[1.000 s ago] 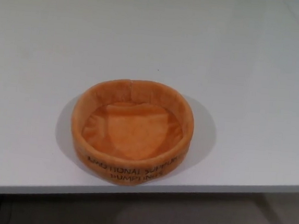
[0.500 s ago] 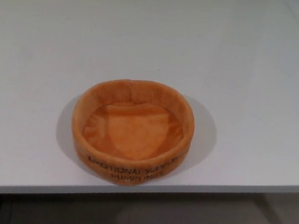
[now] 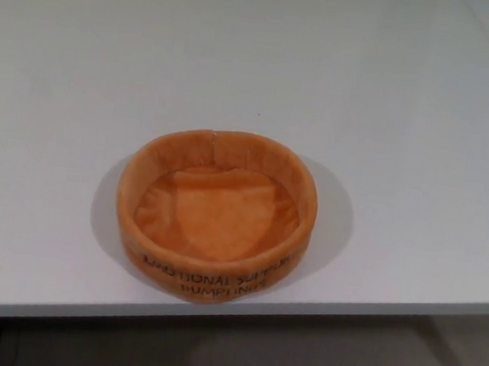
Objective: A soft plate is kept in the center of the table close to the robot and the robot uses its left hand to pick up the plate, turns it upside down and places it back on the table
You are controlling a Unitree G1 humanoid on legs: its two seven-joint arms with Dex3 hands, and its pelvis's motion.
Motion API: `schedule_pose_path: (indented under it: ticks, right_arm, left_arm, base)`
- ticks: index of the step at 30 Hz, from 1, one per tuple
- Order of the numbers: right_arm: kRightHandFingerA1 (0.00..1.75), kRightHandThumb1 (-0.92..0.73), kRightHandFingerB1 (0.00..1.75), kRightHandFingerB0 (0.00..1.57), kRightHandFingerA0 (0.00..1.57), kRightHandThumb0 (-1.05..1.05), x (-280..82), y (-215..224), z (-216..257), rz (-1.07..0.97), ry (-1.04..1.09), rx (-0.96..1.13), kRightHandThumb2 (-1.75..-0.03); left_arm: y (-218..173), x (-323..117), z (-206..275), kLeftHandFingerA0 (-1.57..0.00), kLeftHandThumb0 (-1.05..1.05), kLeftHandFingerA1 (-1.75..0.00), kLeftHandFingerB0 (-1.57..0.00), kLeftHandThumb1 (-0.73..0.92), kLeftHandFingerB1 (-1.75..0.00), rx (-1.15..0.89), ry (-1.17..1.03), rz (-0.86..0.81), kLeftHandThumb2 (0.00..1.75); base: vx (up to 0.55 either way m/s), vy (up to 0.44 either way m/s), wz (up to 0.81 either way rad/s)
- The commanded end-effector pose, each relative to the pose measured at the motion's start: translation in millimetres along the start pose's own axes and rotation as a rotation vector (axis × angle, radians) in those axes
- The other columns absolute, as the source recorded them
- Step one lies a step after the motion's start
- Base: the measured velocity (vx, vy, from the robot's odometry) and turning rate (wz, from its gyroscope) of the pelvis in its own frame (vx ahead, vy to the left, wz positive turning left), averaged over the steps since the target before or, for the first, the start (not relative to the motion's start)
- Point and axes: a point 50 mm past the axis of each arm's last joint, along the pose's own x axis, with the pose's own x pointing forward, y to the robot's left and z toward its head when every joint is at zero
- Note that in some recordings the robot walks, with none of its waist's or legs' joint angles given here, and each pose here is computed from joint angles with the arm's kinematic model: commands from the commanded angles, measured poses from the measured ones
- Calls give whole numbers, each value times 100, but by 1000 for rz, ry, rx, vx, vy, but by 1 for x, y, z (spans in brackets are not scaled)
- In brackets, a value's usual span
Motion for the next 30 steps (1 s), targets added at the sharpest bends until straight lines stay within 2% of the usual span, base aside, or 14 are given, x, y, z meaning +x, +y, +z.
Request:
schedule_pose_path:
  ticks: [1,3,4,5,6,14,15,16,24,30]
  right_arm:
    - [55,-70,47,23,40,-77,-3,-2,6,-11,-56,-17,-101]
    - [56,-66,48,22,40,-73,-3,-2,7,-7,-59,-13,-102]
    - [44,-83,36,29,46,-73,-4,-2,7,-5,-58,-9,-65]
    - [44,-83,36,29,46,-73,-4,-1,6,-3,-56,-5,-65]
    - [43,-83,35,29,46,-74,-4,-2,4,-5,-48,-4,-65]
    - [43,-84,34,28,47,-72,-6,-3,5,-8,-56,-14,-65]
    - [44,-84,33,27,47,-73,-5,-3,6,-6,-58,-14,-66]
    - [41,-82,33,29,48,-73,-3,-3,4,-8,-57,-8,-65]
    - [44,-84,33,29,47,-72,1,-4,7,5,-64,-17,-65]
    - [46,-84,36,29,46,-68,3,-4,8,7,-73,-4,-65]
  left_arm:
    - [7,-5,21,-23,-85,-32,-22,87,-29,15,-150,69,67]
    - [8,-5,26,-22,-87,-31,-21,88,-28,24,-164,75,67]
    - [8,-5,28,-23,-88,-31,-22,87,-29,28,-173,80,67]
    - [9,-4,29,-23,-88,-31,-22,87,-29,32,-183,86,67]
    - [11,-3,34,-16,-88,-44,-14,68,-41,30,-201,91,108]
    - [21,-3,59,-17,-90,-43,-12,68,-40,65,-305,122,109]
    - [21,-4,63,-17,-89,-43,-13,69,-40,64,-317,134,109]
    - [24,-3,68,-26,-93,-32,-24,89,-29,78,-346,145,68]
    - [36,5,109,-33,-94,-32,-26,86,-29,212,-559,176,67]
    - [49,39,148,-31,-91,-31,-25,82,-28,388,-708,101,66]
  base:
    - [0,0,0]
    - [0,0,0]
    - [0,0,0]
    - [0,0,0]
    - [0,0,0]
    - [0,0,0]
    - [0,0,0]
    - [0,0,0]
    - [0,0,0]
    - [0,0,0]
